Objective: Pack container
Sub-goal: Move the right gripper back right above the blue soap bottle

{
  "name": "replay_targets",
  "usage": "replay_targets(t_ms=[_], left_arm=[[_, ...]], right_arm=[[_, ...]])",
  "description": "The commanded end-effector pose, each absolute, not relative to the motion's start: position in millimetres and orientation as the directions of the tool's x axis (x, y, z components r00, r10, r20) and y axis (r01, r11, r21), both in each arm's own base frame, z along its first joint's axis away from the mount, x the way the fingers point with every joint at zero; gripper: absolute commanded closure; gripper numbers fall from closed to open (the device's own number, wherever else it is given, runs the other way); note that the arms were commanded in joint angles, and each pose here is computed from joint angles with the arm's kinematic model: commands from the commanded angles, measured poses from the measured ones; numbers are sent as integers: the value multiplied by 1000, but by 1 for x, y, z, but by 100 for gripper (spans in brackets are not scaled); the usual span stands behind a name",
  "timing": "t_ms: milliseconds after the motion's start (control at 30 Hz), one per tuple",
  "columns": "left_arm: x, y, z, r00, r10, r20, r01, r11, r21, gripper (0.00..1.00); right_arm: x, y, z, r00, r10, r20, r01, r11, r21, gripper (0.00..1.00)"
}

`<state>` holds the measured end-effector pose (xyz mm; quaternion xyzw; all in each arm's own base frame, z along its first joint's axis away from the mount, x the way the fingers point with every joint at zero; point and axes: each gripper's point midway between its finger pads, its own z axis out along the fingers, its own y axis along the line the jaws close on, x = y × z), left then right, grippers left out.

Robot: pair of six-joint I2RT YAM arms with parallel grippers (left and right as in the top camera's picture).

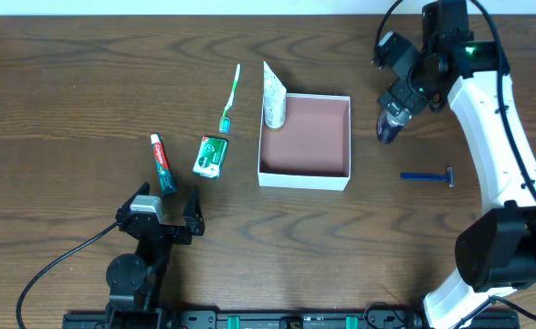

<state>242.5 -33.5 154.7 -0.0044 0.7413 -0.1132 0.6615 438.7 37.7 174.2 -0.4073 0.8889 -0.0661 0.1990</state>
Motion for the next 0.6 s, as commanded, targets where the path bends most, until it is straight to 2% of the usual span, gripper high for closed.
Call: replay_targets(t_ms=[0,200,567], left_arm=[[242,-33,138,-174,-140,-975,136,977,-165,2],[242,-33,138,-174,-140,-975,136,977,-165,2],[242,-33,138,-174,-140,-975,136,977,-165,2]], right_arm=[[432,42,164,-531,-797,-288,-759,599,-257,1],[429,42,153,-472,-841,-265,-805,534,-259,1],[436,37,147,-459,-843,-280,-800,529,-282,3]])
